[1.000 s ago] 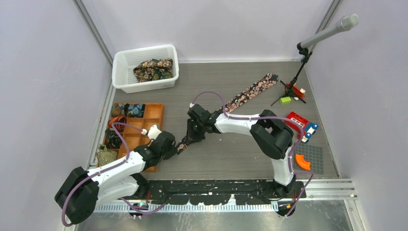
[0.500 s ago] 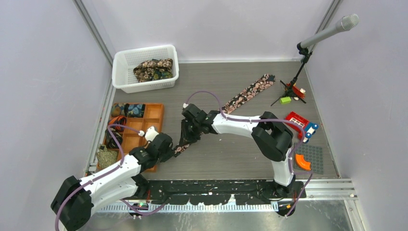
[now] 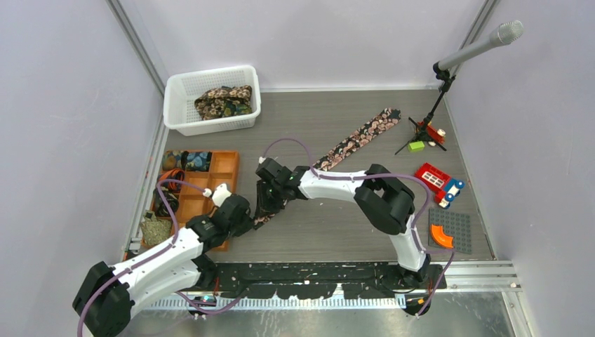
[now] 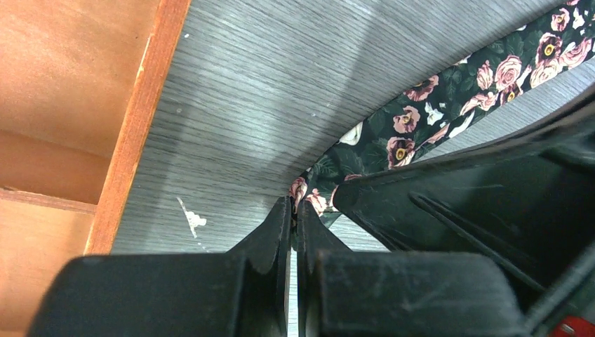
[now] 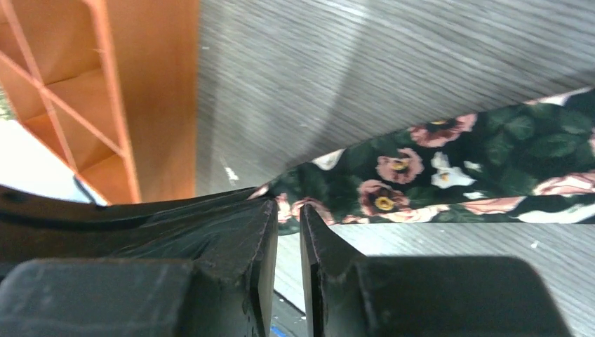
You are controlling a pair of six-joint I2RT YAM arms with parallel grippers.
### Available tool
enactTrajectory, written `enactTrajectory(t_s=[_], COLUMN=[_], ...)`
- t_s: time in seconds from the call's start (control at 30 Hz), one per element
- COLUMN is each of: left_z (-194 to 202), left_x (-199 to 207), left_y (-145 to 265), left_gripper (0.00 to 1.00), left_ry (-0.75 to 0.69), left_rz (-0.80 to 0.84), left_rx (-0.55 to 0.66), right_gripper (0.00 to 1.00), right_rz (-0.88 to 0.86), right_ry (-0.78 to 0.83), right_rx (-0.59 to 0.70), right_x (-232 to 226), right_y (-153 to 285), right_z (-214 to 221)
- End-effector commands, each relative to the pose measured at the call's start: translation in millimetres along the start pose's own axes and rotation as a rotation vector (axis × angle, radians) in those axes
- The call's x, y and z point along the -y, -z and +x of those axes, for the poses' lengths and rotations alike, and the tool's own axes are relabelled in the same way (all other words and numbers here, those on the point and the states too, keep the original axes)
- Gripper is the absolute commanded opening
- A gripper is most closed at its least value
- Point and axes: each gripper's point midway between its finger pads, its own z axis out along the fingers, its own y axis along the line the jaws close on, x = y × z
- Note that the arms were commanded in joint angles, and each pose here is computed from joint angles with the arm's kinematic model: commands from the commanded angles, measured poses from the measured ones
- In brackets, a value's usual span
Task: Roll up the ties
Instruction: Flatten out the tie at the center of the board.
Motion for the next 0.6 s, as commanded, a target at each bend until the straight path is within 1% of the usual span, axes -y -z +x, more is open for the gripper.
enactTrajectory(t_s=[0.0, 0.03, 0.07, 0.17, 0.2, 0.23, 0.37, 0.57], left_z=[-2.2, -2.3, -2.1, -0.9, -0.1, 0.3, 1.6, 2.8], left_x=[0.9, 0.6, 0.2, -1.6, -1.0, 0.1, 1.0, -4.2], left_y=[0.7, 0.4, 0.3, -0.3, -0.4, -0.3, -1.1, -4.2], left_gripper=[0.02, 0.05, 0.11, 0.36, 0.43, 0.45, 0.45, 0.35], left_ry=[-0.014, -0.011, -0.008, 0.013, 0.018, 0.025, 0.041, 0.082], left_rz=[0.011, 0.009, 0.006, -0.009, -0.009, -0.007, -0.008, -0.029], left_rx=[0.009, 0.010, 0.010, 0.004, -0.001, -0.004, -0.011, -0.003], right_gripper=[0.23, 0.23, 0.23, 0.23, 0.22, 0.22, 0.22, 0.22], right_rz=[0.070, 0.080, 0.088, 0.102, 0.106, 0.108, 0.121, 0.144], right_ry=[-0.027, -0.035, -0.041, -0.050, -0.053, -0.055, -0.072, -0.083], right_rx=[0.019, 0.022, 0.020, 0.020, 0.020, 0.021, 0.018, 0.034], right_x=[16.7, 20.5, 23.6, 27.9, 29.0, 29.9, 34.1, 39.6], right_y=[-2.2, -2.4, -3.1, -4.5, -5.1, -6.0, -10.7, -8.4], right_z=[5.1, 6.7, 9.9, 15.3, 16.8, 18.0, 22.1, 23.0])
